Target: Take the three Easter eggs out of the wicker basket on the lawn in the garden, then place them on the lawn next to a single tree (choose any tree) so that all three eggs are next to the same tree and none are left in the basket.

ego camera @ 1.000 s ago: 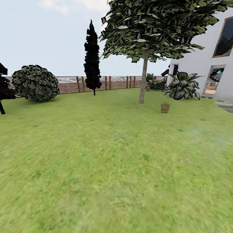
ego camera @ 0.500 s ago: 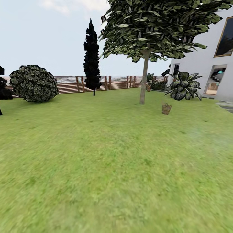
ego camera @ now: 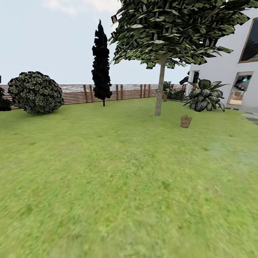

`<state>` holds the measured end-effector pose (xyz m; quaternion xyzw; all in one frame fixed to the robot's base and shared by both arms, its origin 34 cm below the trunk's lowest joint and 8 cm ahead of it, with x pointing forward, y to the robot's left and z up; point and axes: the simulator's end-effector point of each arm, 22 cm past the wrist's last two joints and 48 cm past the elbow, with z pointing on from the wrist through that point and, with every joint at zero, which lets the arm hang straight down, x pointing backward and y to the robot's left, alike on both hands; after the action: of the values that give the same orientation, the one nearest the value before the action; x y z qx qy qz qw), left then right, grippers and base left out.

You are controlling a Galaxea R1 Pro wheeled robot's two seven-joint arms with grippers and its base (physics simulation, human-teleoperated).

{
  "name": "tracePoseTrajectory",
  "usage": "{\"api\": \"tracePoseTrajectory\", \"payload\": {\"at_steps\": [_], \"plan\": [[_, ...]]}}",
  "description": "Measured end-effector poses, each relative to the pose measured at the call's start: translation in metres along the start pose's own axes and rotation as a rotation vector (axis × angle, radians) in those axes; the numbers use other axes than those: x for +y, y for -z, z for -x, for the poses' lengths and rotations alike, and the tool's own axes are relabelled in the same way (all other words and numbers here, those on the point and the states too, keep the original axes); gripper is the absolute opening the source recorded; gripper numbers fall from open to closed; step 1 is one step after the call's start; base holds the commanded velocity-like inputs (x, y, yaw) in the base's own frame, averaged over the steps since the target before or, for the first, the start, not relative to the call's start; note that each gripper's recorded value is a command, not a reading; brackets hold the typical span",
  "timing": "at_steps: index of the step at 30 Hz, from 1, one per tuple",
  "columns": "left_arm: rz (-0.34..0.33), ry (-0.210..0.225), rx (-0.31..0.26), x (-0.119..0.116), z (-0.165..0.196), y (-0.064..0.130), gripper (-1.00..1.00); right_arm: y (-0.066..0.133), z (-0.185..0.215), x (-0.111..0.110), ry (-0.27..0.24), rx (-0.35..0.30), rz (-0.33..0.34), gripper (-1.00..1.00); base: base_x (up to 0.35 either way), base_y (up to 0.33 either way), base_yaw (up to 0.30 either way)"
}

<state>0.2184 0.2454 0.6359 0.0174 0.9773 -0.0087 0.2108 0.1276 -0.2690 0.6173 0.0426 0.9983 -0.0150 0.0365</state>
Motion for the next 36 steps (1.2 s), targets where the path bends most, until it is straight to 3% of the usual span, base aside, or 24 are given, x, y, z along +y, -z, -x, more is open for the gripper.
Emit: {"api": "tracePoseTrajectory", "payload": {"at_steps": [36], "plan": [[0.000, 0.000, 0.000, 0.0000, 0.0000, 0.0000, 1.00, 0.0000, 0.0001, 0.0000, 0.000, 0.000, 0.000, 1.00, 0.336, 0.000, 0.000]]}}
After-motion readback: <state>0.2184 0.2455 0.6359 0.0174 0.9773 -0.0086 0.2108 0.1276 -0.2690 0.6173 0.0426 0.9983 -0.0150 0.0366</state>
